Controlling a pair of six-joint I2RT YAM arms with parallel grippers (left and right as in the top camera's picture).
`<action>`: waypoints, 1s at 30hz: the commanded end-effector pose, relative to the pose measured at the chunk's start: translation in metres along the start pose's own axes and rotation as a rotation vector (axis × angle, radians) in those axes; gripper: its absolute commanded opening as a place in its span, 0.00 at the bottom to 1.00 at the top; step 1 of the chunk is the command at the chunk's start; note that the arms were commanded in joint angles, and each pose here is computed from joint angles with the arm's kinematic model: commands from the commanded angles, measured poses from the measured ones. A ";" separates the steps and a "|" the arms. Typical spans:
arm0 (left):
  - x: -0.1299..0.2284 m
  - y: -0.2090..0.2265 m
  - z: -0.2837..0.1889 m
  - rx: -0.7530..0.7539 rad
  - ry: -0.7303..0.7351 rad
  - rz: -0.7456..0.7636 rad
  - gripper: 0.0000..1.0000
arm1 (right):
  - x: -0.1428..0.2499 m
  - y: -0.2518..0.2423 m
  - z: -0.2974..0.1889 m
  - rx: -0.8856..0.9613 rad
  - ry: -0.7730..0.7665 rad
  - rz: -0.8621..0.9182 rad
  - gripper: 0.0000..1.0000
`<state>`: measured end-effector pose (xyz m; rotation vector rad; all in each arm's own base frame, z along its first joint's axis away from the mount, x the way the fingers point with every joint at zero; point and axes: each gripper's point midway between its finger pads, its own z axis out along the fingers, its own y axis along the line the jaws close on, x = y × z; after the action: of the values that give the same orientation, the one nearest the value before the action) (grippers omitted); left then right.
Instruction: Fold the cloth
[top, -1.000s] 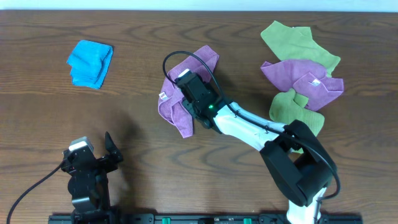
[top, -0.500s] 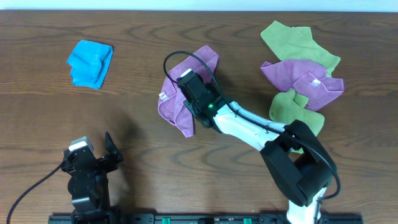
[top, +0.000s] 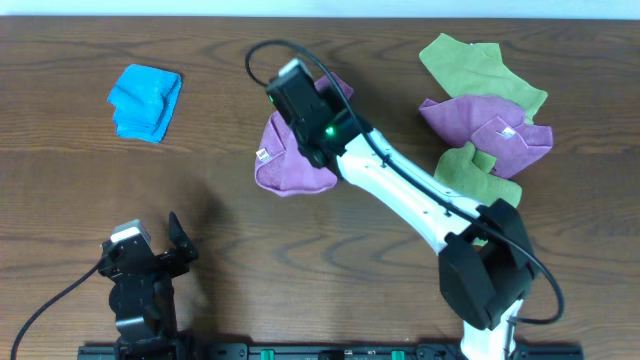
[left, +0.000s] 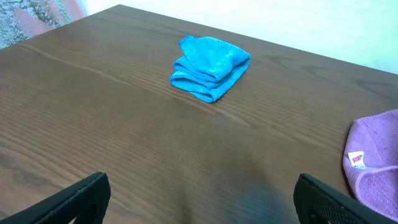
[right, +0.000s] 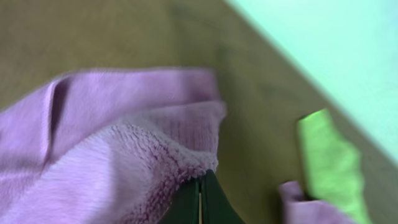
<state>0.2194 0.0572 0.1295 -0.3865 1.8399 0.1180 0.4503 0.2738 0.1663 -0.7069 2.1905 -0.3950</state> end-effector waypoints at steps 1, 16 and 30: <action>0.011 0.003 0.003 -0.009 0.028 0.020 0.95 | -0.024 -0.029 -0.019 0.139 -0.036 -0.046 0.01; 0.011 0.003 0.003 -0.009 0.028 0.019 0.95 | 0.049 -0.003 -0.007 -0.174 0.242 0.078 0.73; 0.011 0.003 0.003 -0.009 0.028 0.020 0.95 | 0.105 0.036 0.027 -0.553 0.326 0.221 0.70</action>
<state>0.2194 0.0572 0.1295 -0.3865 1.8399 0.1180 0.4183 0.2175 0.0853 -0.6537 2.6570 0.0436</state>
